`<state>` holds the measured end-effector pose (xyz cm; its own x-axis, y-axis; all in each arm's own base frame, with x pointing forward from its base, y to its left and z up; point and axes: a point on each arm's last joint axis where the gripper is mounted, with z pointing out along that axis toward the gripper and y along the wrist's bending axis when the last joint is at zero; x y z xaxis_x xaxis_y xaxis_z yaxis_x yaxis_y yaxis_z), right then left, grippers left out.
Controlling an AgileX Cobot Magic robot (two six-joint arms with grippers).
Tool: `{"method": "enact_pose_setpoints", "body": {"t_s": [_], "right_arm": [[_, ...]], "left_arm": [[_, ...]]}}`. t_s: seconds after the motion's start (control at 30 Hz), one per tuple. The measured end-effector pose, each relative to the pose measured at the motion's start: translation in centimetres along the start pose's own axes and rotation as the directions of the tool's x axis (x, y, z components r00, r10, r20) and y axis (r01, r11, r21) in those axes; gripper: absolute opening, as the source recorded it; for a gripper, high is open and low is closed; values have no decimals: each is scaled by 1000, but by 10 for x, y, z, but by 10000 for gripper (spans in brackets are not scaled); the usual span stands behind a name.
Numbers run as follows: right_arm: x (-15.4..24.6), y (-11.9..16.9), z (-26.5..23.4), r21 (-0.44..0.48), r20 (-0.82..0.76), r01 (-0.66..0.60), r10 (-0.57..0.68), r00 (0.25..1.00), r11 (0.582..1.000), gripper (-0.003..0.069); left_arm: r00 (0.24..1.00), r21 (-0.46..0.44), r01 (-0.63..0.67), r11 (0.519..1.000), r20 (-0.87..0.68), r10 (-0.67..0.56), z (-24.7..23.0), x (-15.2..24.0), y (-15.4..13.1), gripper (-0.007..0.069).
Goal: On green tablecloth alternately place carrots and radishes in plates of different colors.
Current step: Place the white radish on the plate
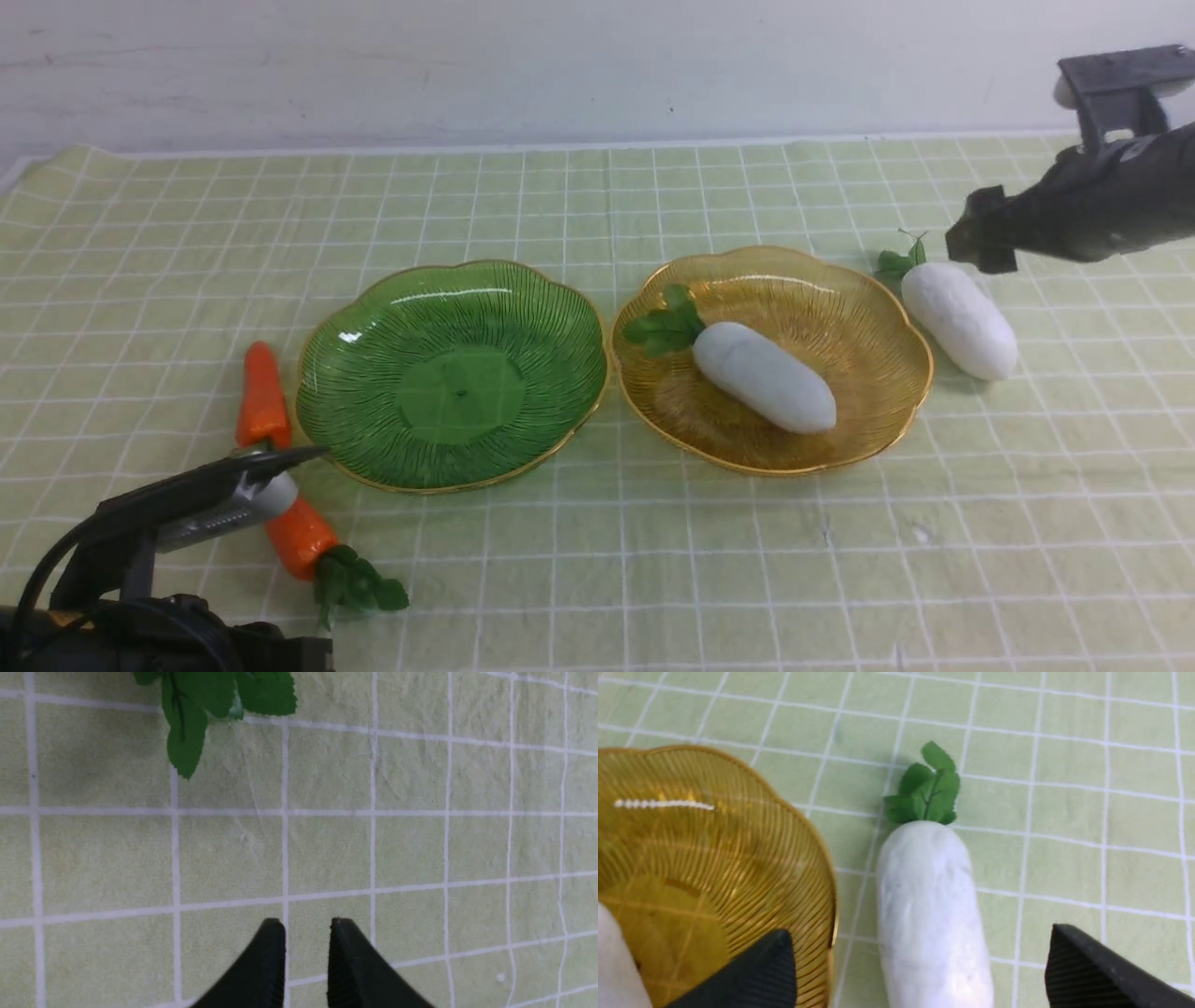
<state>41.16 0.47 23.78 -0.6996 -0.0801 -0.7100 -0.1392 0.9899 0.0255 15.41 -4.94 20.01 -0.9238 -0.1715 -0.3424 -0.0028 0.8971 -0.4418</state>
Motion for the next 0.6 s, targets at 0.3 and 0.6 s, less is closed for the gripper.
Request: {"method": "enact_pose_setpoints", "body": {"t_s": [0.3, 0.6], "right_arm": [[29, -8, 50, 16, -87, -65, 66, 994, 998, 608], [58, -9, 83, 7, -201, -80, 79, 976, 997, 526]], "left_arm": [[1000, 0, 0, 1000, 0, 0, 0, 0, 0, 123], [1000, 1, 0, 1000, -6, 0, 0, 1, 0, 123]]}}
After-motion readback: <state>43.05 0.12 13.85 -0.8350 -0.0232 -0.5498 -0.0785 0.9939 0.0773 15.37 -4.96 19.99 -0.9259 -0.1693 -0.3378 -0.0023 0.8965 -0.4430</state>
